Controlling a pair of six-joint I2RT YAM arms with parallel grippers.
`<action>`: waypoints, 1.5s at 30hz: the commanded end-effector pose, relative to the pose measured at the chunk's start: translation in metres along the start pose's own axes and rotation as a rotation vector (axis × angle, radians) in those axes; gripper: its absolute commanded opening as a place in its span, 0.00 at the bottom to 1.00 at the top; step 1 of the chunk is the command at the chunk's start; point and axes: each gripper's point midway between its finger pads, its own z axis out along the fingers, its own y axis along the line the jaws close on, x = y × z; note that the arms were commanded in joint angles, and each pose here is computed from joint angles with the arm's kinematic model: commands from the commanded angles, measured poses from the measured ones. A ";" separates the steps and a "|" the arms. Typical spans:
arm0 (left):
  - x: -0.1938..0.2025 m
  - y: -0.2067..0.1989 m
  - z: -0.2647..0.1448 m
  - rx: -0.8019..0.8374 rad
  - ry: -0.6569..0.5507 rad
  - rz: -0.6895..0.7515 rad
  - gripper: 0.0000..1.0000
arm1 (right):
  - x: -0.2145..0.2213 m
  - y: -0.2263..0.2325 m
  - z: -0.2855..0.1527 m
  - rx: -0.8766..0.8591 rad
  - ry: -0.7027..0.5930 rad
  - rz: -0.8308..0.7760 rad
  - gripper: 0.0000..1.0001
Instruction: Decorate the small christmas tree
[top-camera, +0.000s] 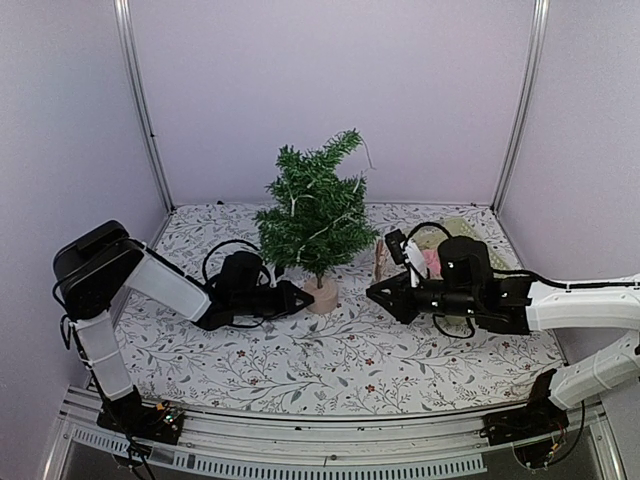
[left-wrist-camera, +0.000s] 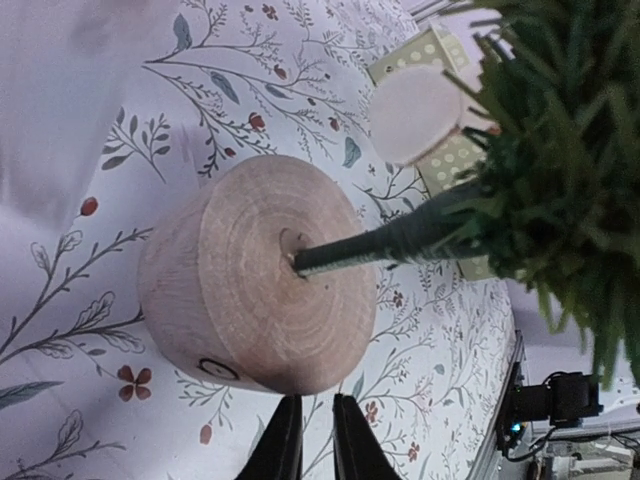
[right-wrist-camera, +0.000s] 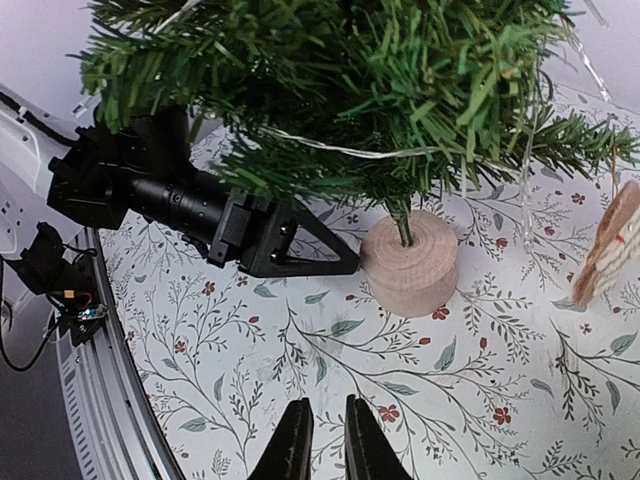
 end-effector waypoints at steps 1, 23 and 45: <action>-0.008 -0.019 0.001 0.072 -0.029 0.018 0.13 | 0.000 -0.009 0.010 0.039 -0.048 0.059 0.15; -0.043 -0.002 -0.100 -0.062 -0.324 0.033 0.27 | 0.036 -0.044 0.100 0.140 -0.029 0.295 0.20; -0.074 -0.001 -0.157 -0.178 -0.438 0.122 0.31 | 0.045 -0.079 0.156 0.112 -0.054 0.447 0.23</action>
